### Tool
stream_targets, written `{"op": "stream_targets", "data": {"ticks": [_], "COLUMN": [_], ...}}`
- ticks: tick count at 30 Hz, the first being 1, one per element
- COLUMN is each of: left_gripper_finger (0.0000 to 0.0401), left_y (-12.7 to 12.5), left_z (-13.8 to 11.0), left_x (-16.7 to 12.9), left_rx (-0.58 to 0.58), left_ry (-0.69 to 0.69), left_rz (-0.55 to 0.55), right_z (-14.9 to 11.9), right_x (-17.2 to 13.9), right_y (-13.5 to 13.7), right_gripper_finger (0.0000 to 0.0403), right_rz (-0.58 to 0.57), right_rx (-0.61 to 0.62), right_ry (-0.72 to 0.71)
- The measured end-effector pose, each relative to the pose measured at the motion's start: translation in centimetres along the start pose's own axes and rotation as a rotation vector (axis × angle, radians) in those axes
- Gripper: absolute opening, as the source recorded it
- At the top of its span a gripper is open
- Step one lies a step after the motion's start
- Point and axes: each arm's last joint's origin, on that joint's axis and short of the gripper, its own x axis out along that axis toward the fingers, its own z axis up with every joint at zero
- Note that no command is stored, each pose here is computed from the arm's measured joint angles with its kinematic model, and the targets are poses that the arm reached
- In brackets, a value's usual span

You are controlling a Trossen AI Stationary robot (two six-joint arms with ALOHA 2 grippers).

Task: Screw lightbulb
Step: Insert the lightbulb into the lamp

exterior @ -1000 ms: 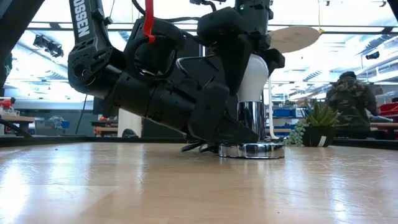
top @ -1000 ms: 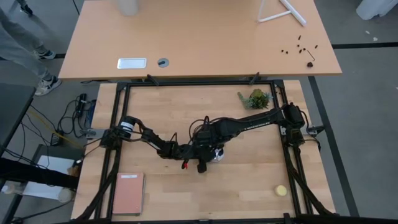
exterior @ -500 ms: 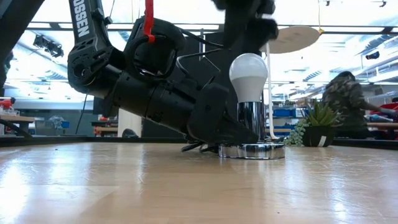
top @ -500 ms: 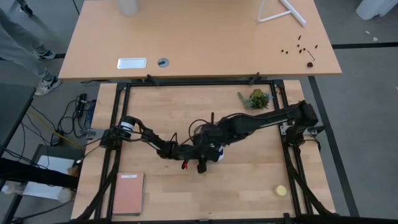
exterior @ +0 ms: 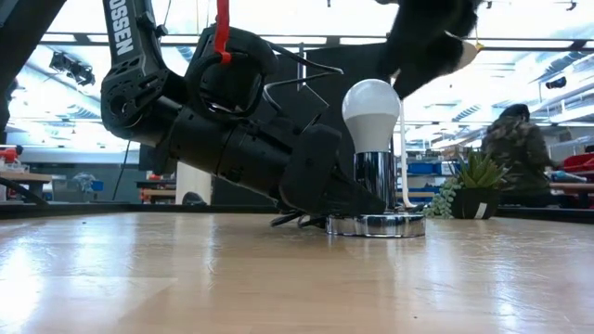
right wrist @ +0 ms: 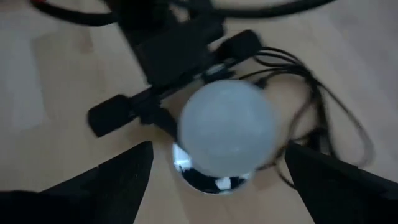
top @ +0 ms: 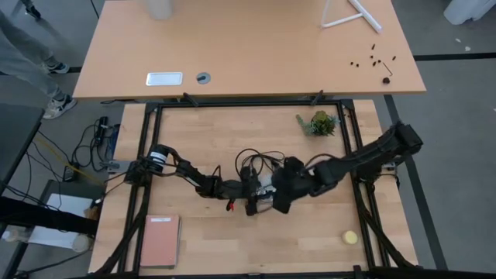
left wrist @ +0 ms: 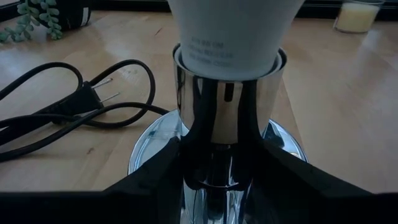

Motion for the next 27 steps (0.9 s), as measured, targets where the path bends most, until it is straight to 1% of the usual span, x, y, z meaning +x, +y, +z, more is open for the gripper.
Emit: {"op": "stream_targets", "data": {"ticks": [4,8,17,22,27], "left_gripper_finger": [0.0195,0.0195,0.0195,0.0195,0.0195], "left_y": [0.0,0.0,-0.1,-0.2,-0.3], "left_z": [0.0,0.0,0.0,0.0,0.0], "left_x": [0.0,0.0,0.0,-0.1,-0.1], "left_rx": [0.002,0.002,0.012,0.011,0.012], "left_ry": [-0.001,-0.001,0.000,-0.002,0.000], "left_rz": [0.000,-0.001,-0.010,-0.019,-0.038], "right_z": [-2.5,-4.5,-7.6,-8.4,-8.1], "right_x": [1.0,2.1,5.9,6.3,6.8], "right_y": [-0.3,-1.4,-4.9,-6.3,-7.1], "right_gripper_finger": [0.0373,0.0373,0.0373,0.0373,0.0373], "right_rz": [0.018,0.018,0.178,0.245,0.300], "right_rx": [-0.022,-0.032,-0.076,-0.150,-0.219], "right_ry": [-0.078,-0.163,-0.419,-0.502,-0.486]}}
